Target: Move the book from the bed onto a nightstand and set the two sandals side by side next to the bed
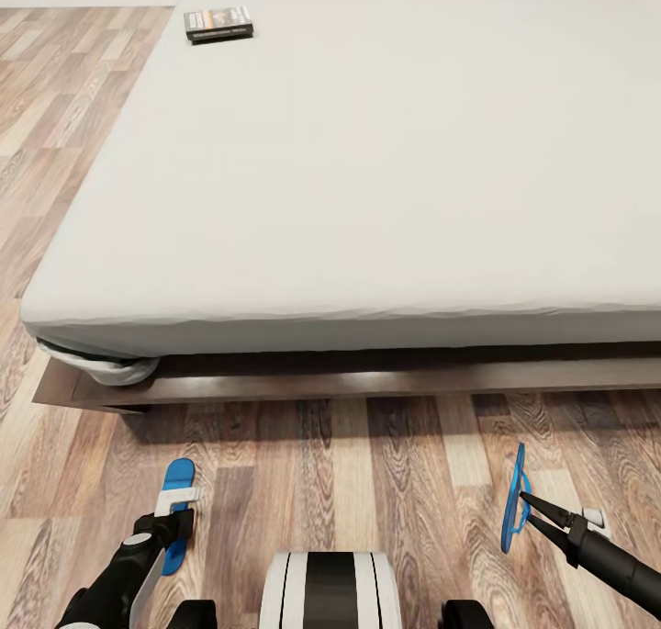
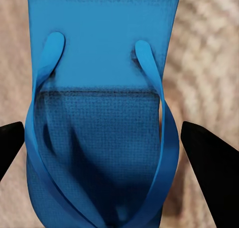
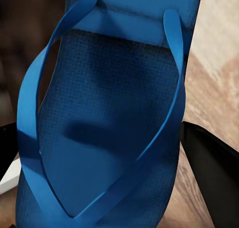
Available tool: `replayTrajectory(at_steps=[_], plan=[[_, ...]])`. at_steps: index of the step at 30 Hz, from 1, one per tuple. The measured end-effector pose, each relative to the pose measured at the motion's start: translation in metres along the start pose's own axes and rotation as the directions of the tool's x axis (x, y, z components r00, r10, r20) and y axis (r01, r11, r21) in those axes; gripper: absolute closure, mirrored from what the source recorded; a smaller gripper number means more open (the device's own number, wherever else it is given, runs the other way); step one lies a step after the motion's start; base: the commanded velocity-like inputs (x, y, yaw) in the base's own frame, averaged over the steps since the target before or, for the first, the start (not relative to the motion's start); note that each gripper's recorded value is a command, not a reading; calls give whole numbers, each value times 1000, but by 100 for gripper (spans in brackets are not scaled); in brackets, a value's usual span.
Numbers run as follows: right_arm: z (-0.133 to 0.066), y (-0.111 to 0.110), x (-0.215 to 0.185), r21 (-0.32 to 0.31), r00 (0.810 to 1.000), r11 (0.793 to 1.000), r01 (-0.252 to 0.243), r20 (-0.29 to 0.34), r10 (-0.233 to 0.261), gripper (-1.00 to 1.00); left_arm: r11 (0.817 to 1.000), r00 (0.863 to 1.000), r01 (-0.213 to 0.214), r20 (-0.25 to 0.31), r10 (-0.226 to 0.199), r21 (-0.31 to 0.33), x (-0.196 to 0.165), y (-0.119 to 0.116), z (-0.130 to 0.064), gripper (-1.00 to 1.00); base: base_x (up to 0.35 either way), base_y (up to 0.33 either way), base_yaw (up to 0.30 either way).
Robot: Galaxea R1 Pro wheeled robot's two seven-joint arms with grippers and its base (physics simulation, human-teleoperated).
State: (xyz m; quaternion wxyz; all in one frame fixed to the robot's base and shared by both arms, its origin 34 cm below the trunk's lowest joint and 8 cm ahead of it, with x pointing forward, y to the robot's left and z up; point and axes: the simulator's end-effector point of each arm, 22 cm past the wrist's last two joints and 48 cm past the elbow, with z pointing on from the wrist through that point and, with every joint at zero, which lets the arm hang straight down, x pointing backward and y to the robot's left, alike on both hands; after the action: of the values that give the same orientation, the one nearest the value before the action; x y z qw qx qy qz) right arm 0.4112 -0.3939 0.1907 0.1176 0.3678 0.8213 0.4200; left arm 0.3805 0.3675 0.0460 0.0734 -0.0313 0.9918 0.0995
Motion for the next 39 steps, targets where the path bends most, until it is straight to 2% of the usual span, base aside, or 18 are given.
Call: replayTrajectory(at_steps=[21,22,39], plan=[[-1,5,-2,-8,1000,1000,7,5,-7,100,1000,1000,0,4,0,-1,-2,1,-3,100,0,0,0],[-1,5,-2,-8,1000,1000,7,4,-7,100,1000,1000,0,4,0,-1,-2,1,-3,-100,0,0,0],[-1,5,-2,-8,1000,1000,7,5,-7,100,1000,1000,0,3,0,-1,-1,1,-3,-100,0,0,0]])
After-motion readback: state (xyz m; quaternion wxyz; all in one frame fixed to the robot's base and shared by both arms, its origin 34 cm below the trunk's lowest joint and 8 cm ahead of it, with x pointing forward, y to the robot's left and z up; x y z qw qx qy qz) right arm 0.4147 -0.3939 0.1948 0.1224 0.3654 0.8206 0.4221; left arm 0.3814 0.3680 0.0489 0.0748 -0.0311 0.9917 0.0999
